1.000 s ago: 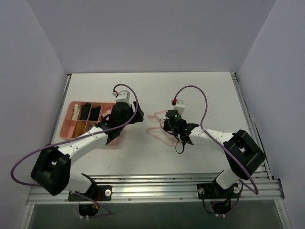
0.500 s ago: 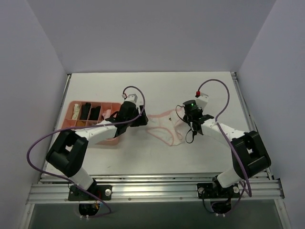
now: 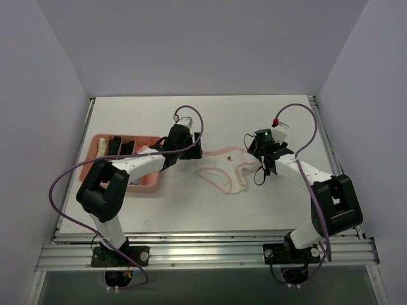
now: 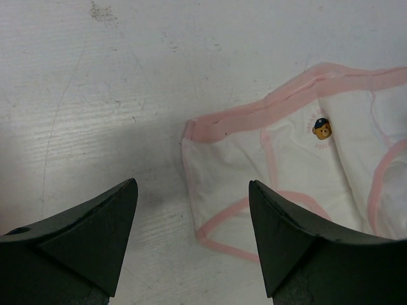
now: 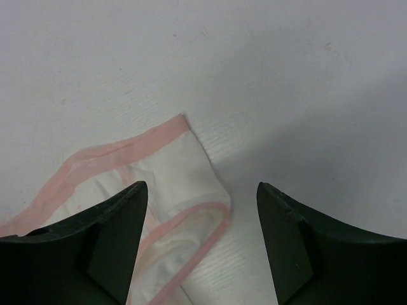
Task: Roll the underwear
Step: Move the underwear to the center of the board
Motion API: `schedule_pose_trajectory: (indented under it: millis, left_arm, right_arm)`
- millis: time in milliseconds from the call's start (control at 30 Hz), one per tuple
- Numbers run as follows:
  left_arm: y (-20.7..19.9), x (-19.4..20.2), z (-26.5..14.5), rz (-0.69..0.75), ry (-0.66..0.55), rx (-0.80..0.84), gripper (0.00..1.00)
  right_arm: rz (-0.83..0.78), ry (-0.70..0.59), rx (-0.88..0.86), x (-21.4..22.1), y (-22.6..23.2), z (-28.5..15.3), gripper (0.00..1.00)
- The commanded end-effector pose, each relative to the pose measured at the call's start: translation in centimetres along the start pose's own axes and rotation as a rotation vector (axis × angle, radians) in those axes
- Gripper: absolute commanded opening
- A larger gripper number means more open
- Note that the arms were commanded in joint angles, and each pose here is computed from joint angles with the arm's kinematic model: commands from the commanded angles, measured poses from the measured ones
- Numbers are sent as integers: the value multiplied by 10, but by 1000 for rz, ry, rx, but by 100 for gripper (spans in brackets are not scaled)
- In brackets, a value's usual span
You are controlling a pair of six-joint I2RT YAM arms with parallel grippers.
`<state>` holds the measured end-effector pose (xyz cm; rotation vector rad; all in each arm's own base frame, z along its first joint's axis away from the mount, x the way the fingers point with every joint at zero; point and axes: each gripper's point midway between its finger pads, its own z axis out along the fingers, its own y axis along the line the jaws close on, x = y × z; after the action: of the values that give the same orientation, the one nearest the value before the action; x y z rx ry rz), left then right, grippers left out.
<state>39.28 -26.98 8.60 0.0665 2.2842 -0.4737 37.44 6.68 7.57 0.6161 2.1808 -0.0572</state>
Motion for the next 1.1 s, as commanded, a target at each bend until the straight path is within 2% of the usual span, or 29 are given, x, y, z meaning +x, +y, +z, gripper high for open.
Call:
schedule_pose_trajectory:
  millis: [0,133,433,533,600,633,667,700,800,1033,1067]
  left_arm:
    - [-3,-12,8,36,7,1,80]
    - [-3,-7,23,25,48,16,79]
    - [0,3,43,48,93,11,75]
    - [4,3,50,45,98,4,70]
    - [4,-2,53,46,94,12,57]
    - [5,-1,55,47,97,11,45]
    - [9,-4,57,50,94,9,35]
    - [11,-4,58,53,99,5,23]
    - [21,-16,63,57,92,-20,4]
    - [37,-30,76,63,85,-72,2]
    - [35,-37,76,64,73,-69,2]
  right_arm:
    - [42,-8,-127,-32,16,-2,65]
    - [58,59,-135,-28,3,29,60]
    - [32,144,-290,3,34,60,50]
    - [29,174,-273,14,33,72,48]
    - [24,188,-252,20,32,81,44]
    - [23,185,-250,18,32,83,40]
    - [17,188,-245,18,32,84,33]
    - [7,178,-220,17,29,87,22]
    - [-32,127,-129,-1,18,91,0]
    - [-124,70,-11,-24,13,99,0]
    - [-141,54,-15,-32,19,101,3]
